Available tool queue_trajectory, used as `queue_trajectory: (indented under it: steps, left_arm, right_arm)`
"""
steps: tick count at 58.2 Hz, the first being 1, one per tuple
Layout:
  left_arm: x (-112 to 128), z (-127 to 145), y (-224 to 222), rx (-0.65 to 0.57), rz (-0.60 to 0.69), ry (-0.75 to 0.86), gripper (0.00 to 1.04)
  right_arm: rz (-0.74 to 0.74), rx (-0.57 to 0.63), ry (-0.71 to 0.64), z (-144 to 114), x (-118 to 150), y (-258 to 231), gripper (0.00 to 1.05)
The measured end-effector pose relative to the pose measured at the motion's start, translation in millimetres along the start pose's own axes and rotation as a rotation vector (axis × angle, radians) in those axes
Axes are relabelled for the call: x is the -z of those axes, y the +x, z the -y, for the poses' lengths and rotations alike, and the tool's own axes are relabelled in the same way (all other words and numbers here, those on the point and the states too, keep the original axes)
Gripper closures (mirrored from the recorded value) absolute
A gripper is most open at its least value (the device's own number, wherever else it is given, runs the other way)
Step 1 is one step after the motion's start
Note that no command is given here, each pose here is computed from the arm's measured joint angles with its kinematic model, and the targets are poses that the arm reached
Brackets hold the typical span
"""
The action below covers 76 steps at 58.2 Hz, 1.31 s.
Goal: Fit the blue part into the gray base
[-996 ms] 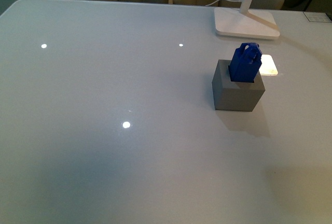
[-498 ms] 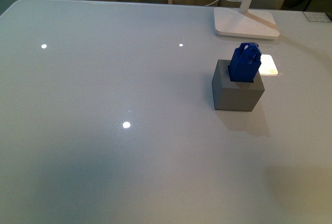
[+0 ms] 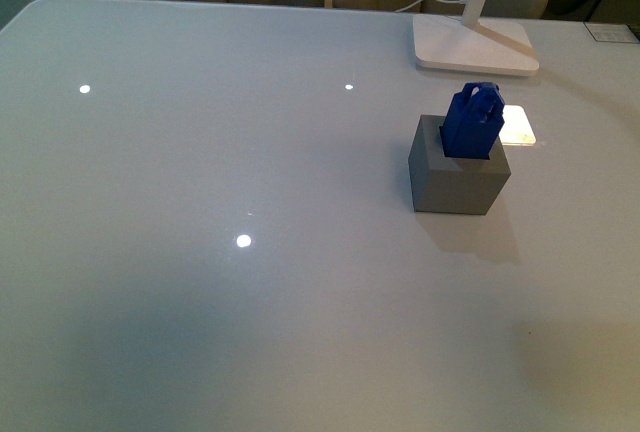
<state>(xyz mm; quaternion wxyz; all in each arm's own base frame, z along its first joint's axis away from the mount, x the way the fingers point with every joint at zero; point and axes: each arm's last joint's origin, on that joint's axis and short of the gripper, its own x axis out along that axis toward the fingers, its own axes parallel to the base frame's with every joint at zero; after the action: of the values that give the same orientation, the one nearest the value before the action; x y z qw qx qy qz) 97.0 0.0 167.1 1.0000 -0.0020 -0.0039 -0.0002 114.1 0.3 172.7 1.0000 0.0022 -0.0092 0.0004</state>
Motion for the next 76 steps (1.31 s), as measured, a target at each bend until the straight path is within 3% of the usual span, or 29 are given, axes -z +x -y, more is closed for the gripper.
queue_trajectory:
  steps: [35,42,56,62,76]
  left_arm:
    - [0,0,0,0.0,0.0,0.0,0.07]
    - [0,0,0,0.0,0.0,0.0,0.07]
    - [0,0,0,0.0,0.0,0.0,0.07]
    - [0,0,0,0.0,0.0,0.0,0.07]
    - [0,0,0,0.0,0.0,0.0,0.07]
  right_arm:
    - [-0.006,0.0,-0.001,0,3,-17,1.03]
    - [-0.005,0.0,-0.002,0,3,-17,0.75]
    - [-0.005,0.0,-0.002,0,3,-17,0.34]
    - [-0.005,0.0,-0.002,0,3,-17,0.09]
    - [-0.005,0.0,-0.002,0,3,-17,0.09]
